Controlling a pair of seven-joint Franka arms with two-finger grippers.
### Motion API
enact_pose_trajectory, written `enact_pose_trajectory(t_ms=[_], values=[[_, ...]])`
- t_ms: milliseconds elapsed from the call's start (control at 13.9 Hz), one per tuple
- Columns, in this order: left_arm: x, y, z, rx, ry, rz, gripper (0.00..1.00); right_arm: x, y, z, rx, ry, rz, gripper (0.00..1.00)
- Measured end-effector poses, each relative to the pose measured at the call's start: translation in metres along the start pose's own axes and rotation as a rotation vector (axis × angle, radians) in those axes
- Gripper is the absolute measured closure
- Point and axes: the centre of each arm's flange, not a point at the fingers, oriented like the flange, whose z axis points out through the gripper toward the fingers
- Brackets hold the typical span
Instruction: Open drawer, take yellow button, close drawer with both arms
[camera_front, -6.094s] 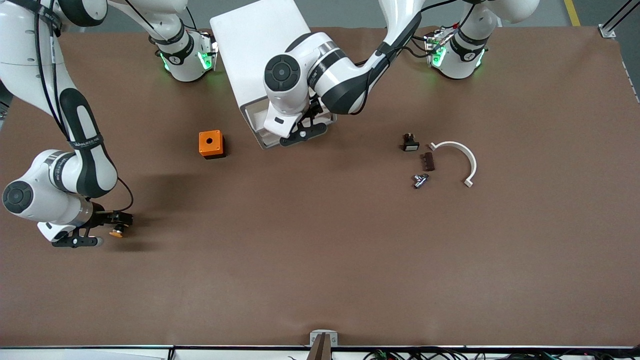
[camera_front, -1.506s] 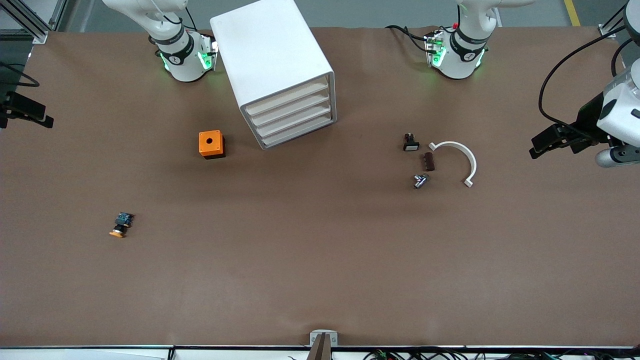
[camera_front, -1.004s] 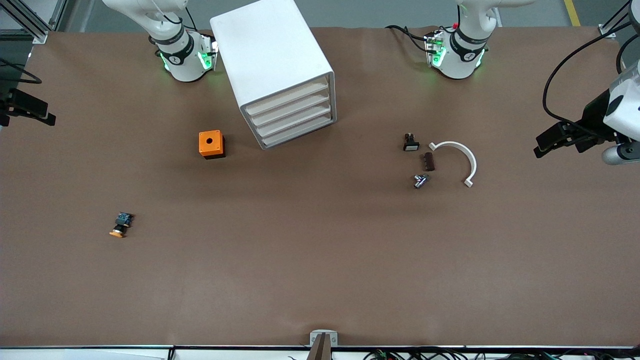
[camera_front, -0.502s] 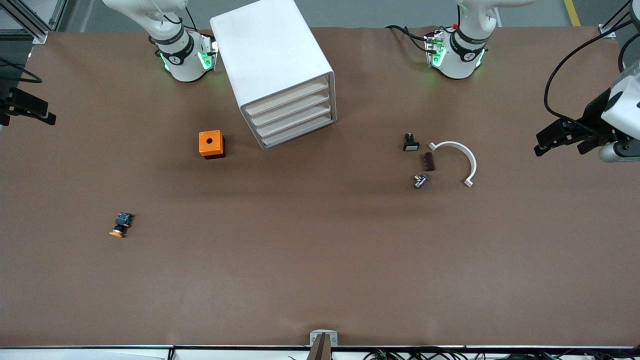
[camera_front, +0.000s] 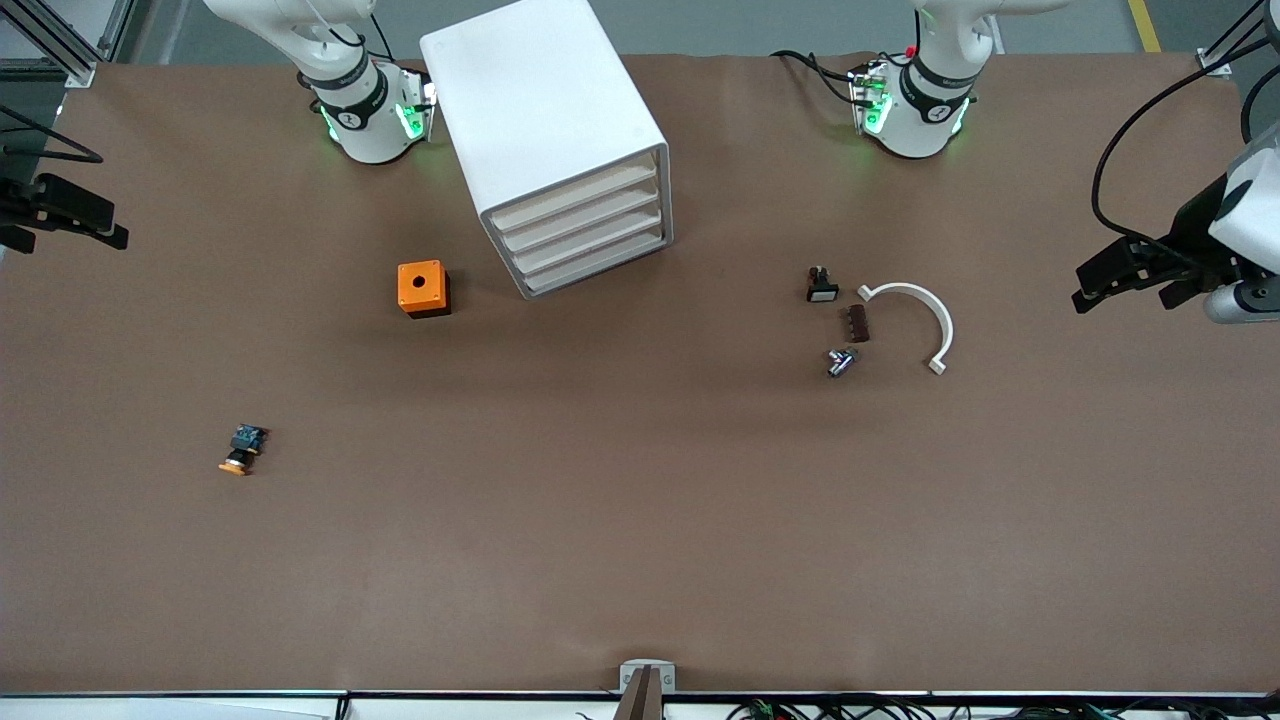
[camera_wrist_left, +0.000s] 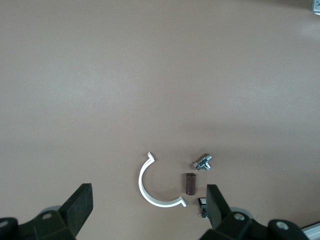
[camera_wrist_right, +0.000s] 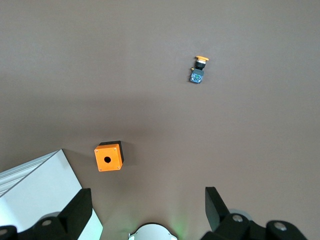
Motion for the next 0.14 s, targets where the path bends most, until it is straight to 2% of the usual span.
enact_pose_trajectory(t_ms=[143], values=[[0.0016,-0.0018,0.0036,0.001,-0.006,-0.003,0.00,-0.0002,0.0005,-0.0001,0.000,0.000,0.001,0.00]])
